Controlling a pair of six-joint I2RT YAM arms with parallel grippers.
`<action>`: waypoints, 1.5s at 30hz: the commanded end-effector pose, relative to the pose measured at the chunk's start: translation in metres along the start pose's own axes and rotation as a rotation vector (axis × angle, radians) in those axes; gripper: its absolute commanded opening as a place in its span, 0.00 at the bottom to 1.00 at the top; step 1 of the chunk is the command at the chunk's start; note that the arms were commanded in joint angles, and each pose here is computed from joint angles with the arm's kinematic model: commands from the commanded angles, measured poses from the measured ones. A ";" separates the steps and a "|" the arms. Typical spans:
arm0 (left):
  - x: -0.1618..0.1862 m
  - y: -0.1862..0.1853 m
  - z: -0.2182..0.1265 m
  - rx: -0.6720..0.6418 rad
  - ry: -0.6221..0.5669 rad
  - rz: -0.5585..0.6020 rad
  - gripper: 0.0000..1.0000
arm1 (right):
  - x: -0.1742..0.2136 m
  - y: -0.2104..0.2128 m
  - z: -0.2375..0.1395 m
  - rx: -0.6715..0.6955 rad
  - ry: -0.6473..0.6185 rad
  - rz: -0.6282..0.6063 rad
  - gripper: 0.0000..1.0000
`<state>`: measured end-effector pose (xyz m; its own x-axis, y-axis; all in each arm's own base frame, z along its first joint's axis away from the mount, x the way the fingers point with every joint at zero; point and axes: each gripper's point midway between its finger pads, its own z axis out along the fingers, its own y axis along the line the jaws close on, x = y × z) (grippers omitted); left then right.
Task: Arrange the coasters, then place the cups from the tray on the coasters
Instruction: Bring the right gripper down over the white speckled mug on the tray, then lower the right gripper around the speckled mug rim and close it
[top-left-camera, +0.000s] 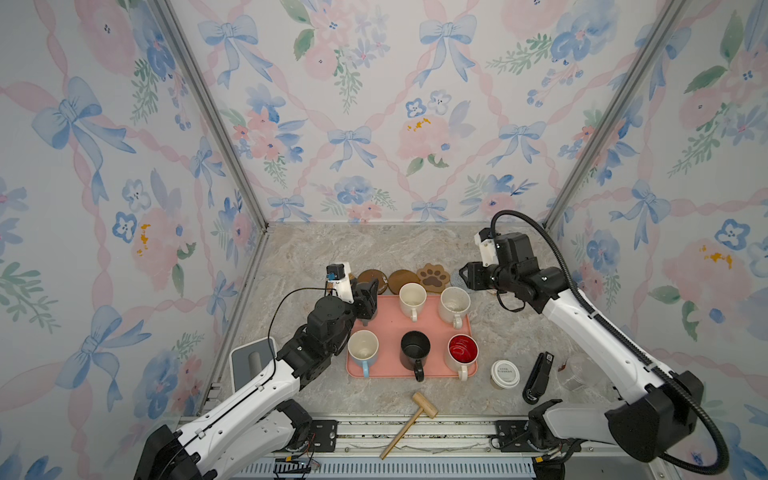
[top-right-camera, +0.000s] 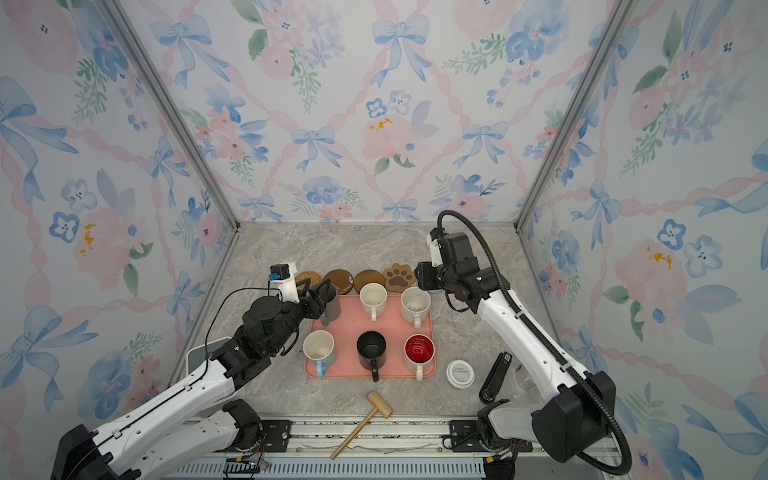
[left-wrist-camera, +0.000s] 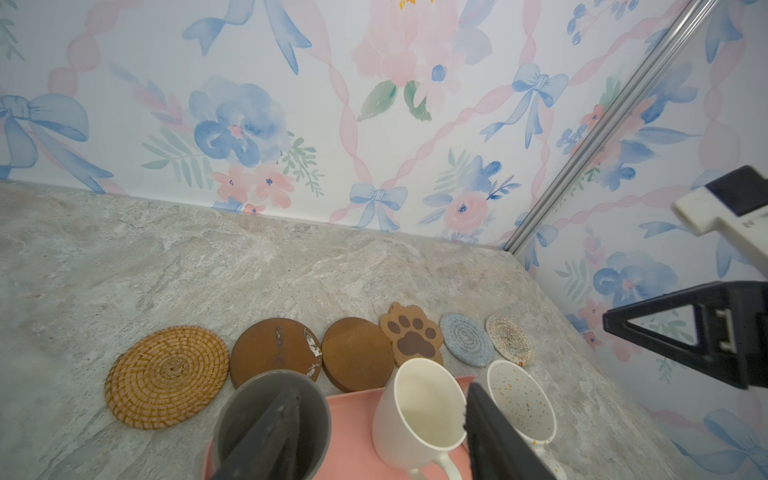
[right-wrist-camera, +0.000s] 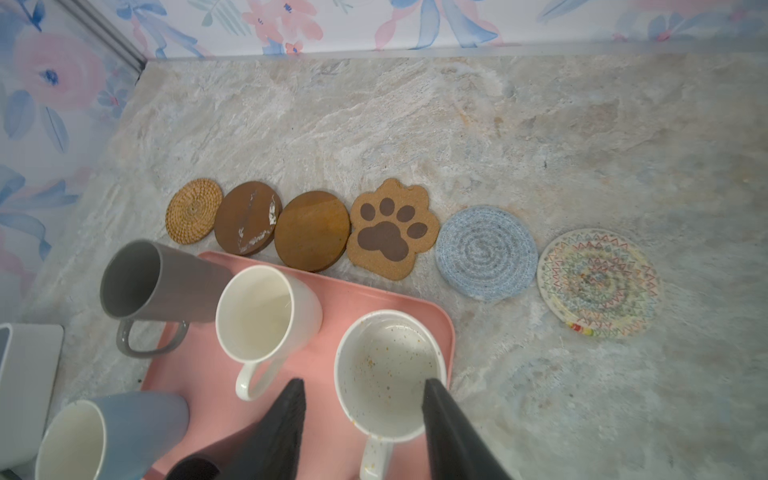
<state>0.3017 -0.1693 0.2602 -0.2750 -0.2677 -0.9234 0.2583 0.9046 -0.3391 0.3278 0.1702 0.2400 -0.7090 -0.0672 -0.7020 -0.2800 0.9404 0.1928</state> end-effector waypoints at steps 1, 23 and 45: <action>0.003 0.007 0.002 -0.060 0.039 0.007 0.60 | 0.033 -0.023 -0.015 0.169 0.045 -0.014 0.54; 0.024 0.026 0.025 -0.217 0.125 0.035 0.60 | 0.096 0.015 0.003 0.236 0.159 -0.091 0.67; 0.019 0.034 0.013 -0.199 0.029 0.080 0.80 | 0.113 0.008 0.015 0.282 0.165 -0.019 0.81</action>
<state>0.3190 -0.1529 0.2236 -0.3148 -0.1986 -0.9281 0.1025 0.9650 -0.2413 0.2557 0.1769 0.1546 -0.8089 -0.1357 -0.5721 -0.1447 0.9890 -0.0300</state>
